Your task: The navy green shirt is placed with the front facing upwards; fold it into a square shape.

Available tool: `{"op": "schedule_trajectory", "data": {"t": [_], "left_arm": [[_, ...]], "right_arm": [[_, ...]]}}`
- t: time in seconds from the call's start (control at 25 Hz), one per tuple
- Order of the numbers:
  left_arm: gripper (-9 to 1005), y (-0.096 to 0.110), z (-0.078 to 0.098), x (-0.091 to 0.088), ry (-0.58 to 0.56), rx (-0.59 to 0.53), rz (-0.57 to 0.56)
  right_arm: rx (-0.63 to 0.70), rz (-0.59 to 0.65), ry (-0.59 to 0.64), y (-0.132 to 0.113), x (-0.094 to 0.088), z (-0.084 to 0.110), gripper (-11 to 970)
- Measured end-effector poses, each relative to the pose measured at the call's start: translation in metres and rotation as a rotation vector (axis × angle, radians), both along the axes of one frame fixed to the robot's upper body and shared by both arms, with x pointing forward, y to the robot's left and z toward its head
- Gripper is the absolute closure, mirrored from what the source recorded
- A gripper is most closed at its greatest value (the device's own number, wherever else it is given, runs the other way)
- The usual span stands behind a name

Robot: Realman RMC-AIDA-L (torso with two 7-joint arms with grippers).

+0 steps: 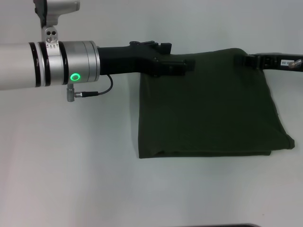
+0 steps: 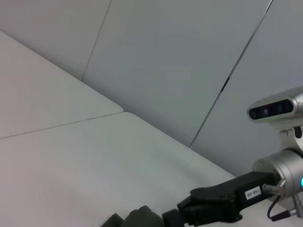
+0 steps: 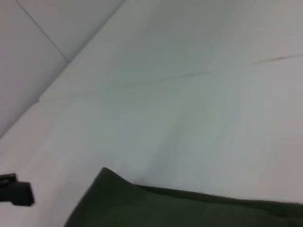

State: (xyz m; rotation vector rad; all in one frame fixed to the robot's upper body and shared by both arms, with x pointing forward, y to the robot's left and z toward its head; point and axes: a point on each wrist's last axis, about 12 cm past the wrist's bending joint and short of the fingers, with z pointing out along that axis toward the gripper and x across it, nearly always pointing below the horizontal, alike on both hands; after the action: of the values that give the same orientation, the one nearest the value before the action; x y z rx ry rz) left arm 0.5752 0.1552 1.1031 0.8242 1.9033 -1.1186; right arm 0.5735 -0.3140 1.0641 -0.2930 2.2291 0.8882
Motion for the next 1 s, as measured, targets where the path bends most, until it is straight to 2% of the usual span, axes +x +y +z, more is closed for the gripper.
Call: {"op": "schedule_trajectory", "data": {"t": [0.28, 0.64, 1.0], "left_arm": [[59, 0.001, 0.000, -0.001, 0.003, -0.048, 0.015], [58, 0.003, -0.004, -0.001, 0.001, -0.045, 0.025], [59, 0.004, -0.006, -0.001, -0.016, -0.036, 0.034]], "right_arm": [[-0.074, -0.014, 0.047, 0.012, 0.000, -0.020, 960], [-0.088, -0.015, 0.063, 0.016, -0.001, -0.025, 960], [-0.004, 0.039, -0.015, 0.015, -0.004, -0.004, 960]]}}
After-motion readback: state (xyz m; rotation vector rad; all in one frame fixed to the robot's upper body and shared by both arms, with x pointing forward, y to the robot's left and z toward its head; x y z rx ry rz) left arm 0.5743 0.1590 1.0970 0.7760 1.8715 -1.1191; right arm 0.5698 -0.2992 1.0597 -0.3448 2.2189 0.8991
